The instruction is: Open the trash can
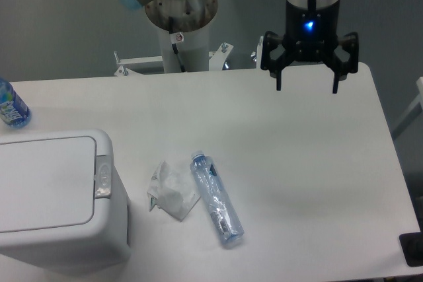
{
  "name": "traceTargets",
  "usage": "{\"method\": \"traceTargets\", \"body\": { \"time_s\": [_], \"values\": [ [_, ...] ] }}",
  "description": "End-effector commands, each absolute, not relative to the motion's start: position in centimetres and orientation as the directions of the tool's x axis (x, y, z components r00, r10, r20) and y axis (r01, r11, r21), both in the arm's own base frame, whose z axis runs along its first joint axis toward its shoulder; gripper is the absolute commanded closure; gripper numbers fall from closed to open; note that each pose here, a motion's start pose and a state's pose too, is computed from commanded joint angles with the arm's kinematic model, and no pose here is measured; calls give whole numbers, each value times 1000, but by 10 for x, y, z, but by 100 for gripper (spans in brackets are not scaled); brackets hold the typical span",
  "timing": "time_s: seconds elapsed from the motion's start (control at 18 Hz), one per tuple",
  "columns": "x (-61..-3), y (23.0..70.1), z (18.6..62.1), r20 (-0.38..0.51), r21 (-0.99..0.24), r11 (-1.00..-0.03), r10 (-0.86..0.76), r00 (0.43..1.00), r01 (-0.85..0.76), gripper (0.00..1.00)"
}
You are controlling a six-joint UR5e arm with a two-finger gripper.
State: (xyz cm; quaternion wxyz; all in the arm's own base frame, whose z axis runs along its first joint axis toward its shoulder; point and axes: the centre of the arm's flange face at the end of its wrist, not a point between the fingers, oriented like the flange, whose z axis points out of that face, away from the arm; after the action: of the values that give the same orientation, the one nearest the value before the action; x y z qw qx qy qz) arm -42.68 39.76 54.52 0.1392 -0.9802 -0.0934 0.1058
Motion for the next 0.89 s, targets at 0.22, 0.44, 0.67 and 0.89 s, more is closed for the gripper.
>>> {"method": "traceTargets", "body": {
  "time_s": [0.22,0.44,0.67,0.89],
  "values": [
    [-426,398,547,-182,-296,-943,212,960,153,0],
    [-424,405,548,-139,-348,-927,202,970,143,0],
    [-427,409,546,-74,-381,-889,303,950,254,0],
    [-421,434,548,-24,-432,-811,447,894,394,0]
  ]
}}
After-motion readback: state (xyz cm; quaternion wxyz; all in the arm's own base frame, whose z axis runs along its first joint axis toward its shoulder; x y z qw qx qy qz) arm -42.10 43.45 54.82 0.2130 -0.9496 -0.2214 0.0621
